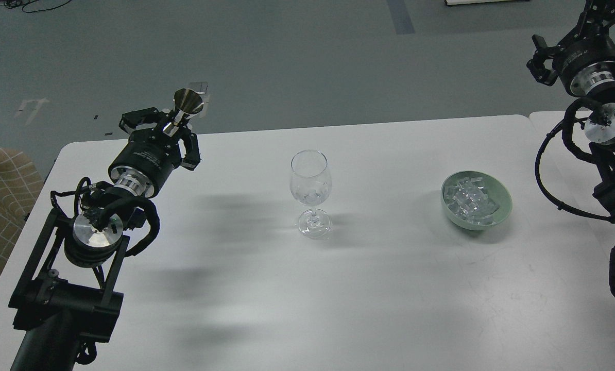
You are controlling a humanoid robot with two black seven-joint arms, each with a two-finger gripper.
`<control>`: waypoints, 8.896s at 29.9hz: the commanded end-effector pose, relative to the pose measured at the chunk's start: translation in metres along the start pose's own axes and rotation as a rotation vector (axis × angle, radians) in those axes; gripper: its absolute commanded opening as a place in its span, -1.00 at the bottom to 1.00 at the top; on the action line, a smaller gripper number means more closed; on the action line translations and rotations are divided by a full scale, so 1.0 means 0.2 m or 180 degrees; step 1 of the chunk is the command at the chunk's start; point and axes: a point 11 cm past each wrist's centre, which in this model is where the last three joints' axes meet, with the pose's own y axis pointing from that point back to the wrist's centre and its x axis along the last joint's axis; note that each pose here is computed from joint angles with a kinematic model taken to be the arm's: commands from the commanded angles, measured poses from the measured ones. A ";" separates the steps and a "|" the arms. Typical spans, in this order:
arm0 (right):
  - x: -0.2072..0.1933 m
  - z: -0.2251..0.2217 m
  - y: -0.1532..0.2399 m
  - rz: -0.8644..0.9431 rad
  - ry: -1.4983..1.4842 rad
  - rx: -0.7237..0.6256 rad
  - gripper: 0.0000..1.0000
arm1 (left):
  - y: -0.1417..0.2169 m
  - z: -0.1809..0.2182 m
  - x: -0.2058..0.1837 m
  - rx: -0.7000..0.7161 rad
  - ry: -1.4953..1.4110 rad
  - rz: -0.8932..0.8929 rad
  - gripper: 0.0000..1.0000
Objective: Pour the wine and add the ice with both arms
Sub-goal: 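Turn the jigger upright and carry it back toward its start spot, then lower the metal jigger onto the table with the left gripper, then open the left gripper and lift it off the standing jigger, then raise the open left gripper and hold it above the jigger, then reach the right gripper down into the green ice bowl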
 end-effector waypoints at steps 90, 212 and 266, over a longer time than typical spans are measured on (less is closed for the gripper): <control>0.02 0.06 0.03 0.0011 0.0350 -0.0155 1.00 | -0.07 0.04 0.76 -0.0361 0.0978 0.0661 -0.15; 0.16 -0.32 0.24 -0.0288 0.0993 0.0143 1.00 | -0.16 0.52 -0.14 -0.0602 -0.2005 0.0222 0.94; 0.02 0.25 0.67 -0.2732 0.6232 -0.0443 0.95 | -0.18 0.39 -0.31 -0.0461 -0.1698 -0.0747 0.96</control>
